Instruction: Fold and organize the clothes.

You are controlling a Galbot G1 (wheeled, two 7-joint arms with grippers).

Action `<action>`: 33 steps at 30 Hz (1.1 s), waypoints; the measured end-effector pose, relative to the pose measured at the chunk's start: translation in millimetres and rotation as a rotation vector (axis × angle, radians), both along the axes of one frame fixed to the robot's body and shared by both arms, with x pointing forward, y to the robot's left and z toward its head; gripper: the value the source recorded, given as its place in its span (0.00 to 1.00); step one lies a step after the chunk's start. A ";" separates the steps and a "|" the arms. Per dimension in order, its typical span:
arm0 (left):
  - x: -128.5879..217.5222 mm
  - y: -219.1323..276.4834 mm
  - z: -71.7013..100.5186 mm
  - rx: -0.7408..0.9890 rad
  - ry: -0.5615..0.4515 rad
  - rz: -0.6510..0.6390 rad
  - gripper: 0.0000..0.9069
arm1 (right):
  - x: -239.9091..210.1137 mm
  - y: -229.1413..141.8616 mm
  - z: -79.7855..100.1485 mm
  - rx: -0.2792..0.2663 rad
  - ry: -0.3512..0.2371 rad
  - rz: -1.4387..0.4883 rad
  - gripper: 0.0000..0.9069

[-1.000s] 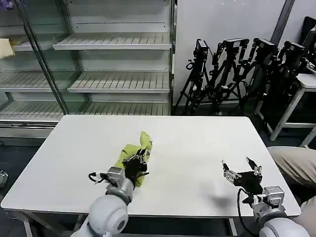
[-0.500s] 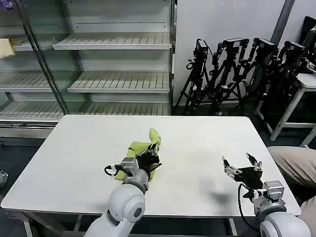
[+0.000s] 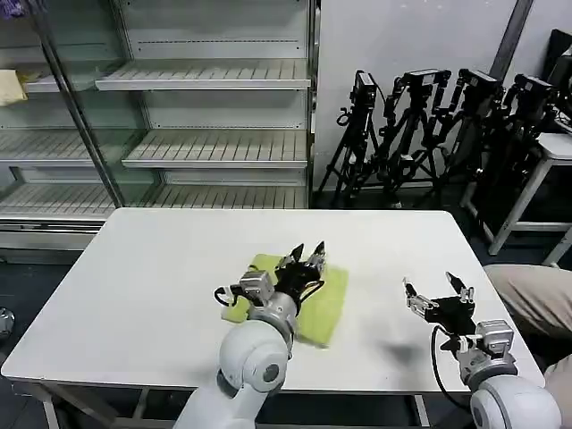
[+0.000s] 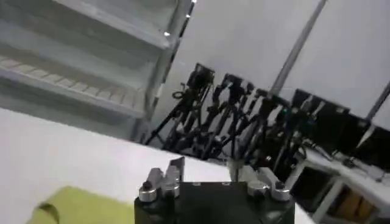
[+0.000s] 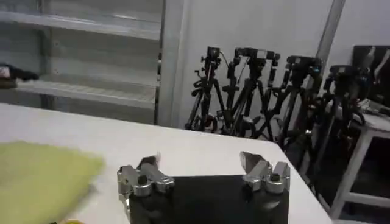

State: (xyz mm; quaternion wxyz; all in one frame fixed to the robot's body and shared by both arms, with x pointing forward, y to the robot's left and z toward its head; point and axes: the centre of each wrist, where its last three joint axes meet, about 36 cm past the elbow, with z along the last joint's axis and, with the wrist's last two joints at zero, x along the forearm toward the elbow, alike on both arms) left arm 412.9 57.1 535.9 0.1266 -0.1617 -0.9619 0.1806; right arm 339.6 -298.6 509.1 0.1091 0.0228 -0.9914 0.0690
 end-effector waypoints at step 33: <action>-14.0 224.0 -95.7 0.476 -0.303 0.127 1.00 | 7.2 121.0 -57.7 0.024 0.120 0.218 1.00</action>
